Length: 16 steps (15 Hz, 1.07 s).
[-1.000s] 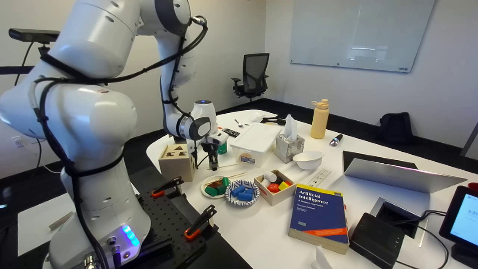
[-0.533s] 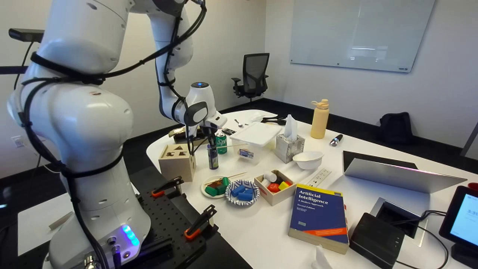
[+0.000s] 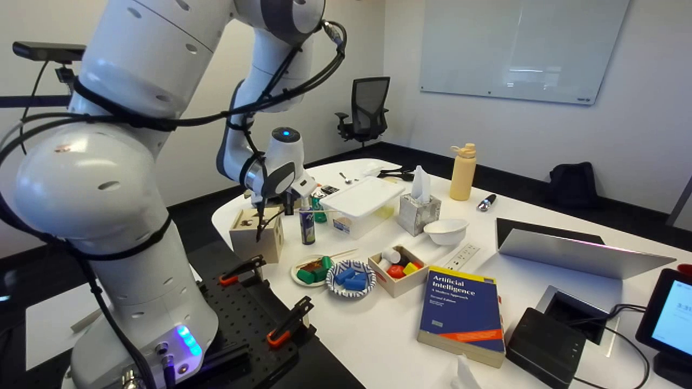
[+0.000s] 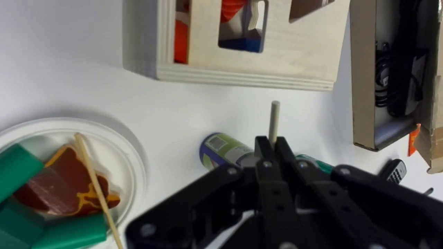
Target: Use the chopstick to stir in the bowl
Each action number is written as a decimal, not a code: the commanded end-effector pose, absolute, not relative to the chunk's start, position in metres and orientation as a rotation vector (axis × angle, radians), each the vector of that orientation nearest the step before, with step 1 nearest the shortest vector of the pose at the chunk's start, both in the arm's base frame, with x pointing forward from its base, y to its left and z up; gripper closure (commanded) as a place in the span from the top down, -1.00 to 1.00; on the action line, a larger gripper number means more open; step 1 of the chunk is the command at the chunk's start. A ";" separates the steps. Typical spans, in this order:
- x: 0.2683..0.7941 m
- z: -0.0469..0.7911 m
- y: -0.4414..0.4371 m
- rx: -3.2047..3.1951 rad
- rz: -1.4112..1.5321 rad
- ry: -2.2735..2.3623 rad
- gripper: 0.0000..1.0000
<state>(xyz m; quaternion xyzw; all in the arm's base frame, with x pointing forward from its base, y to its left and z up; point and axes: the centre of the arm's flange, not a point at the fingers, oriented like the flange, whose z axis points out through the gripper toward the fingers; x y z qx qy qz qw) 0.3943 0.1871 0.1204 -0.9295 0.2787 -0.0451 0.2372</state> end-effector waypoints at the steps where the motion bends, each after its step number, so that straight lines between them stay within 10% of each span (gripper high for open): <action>1: 0.355 0.115 0.132 -2.477 -0.113 0.826 -0.97; 16: 0.320 0.067 0.033 -2.297 0.080 0.937 -0.97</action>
